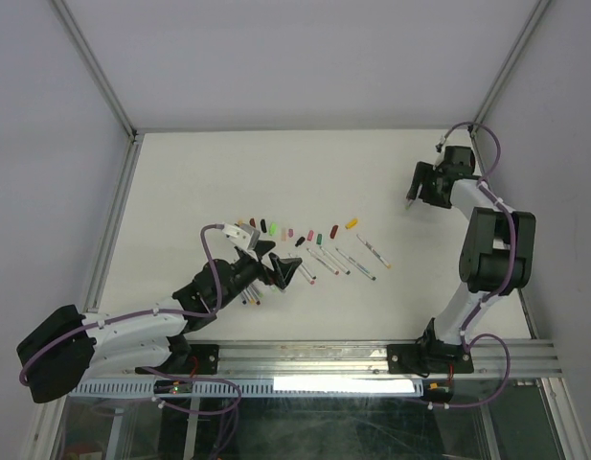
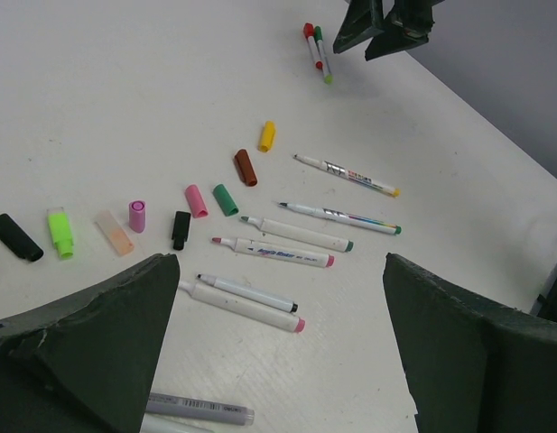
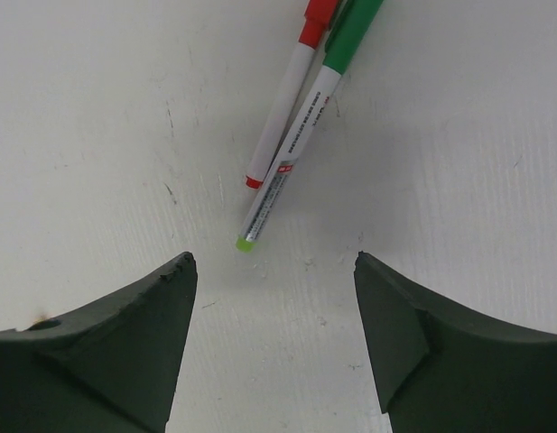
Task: Open the pen caps
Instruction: Pick up the pen from the center of the board.
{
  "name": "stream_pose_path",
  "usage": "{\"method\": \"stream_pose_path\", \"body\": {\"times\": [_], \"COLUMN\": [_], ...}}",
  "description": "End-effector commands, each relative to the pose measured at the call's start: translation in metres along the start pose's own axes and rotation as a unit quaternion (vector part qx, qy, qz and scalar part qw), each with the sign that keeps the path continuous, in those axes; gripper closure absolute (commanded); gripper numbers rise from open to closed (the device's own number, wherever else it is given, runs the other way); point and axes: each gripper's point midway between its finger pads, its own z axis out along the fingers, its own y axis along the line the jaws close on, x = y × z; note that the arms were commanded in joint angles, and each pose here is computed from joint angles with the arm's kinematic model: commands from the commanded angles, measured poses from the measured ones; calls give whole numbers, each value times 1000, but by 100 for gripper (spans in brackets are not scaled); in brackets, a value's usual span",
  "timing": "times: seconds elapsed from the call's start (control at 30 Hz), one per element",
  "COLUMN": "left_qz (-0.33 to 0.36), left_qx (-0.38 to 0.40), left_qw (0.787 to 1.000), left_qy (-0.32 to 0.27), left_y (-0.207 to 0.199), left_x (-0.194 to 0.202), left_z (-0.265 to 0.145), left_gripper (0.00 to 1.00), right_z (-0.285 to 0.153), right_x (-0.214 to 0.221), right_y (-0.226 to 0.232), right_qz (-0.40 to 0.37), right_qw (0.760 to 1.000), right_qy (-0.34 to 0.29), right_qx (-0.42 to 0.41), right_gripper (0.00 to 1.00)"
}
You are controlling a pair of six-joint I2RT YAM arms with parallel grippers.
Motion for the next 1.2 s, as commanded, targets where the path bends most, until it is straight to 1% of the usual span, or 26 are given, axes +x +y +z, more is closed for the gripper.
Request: {"method": "stream_pose_path", "body": {"times": [0.0, 0.2, 0.4, 0.5, 0.57, 0.6, 0.7, 0.83, 0.93, 1.17], "left_qz": [-9, -9, -8, -11, -11, -12, -12, -14, -16, -19], "left_qx": [5, 4, 1, 1, -1, 0, 1, 1, 1, 4], "left_qw": [999, 999, 1000, 999, 999, 999, 999, 999, 999, 999], "left_qy": [-35, -34, -30, -33, -33, -33, -32, -33, -33, -36], "left_y": [-4, -4, -3, -3, -1, -2, -3, -2, -3, -4], "left_x": [-18, -18, -18, -18, -18, -18, -18, -18, -19, -21], "left_z": [4, 3, 3, 1, 1, 1, 1, 0, -1, -2], "left_gripper": [1, 1, 1, 1, 1, 1, 1, 1, 1, 1], "right_z": [5, 15, 33, 36, 37, 38, 40, 41, 37, 22], "right_x": [-15, -17, -12, -8, -5, -4, -1, 4, 6, 15], "right_y": [-3, -2, 10, 3, 0, -1, -4, -9, -15, -35], "right_qz": [6, 9, -19, -21, -24, -26, -30, -32, -29, -16], "right_qw": [1000, 1000, 999, 998, 998, 997, 997, 996, 996, 995], "right_qy": [-25, -19, 6, 13, 17, 19, 26, 35, 39, 46], "right_qx": [12, 20, 38, 56, 62, 64, 71, 77, 78, 84], "right_gripper": [28, 31, 35, 45, 47, 51, 53, 61, 72, 84]}}
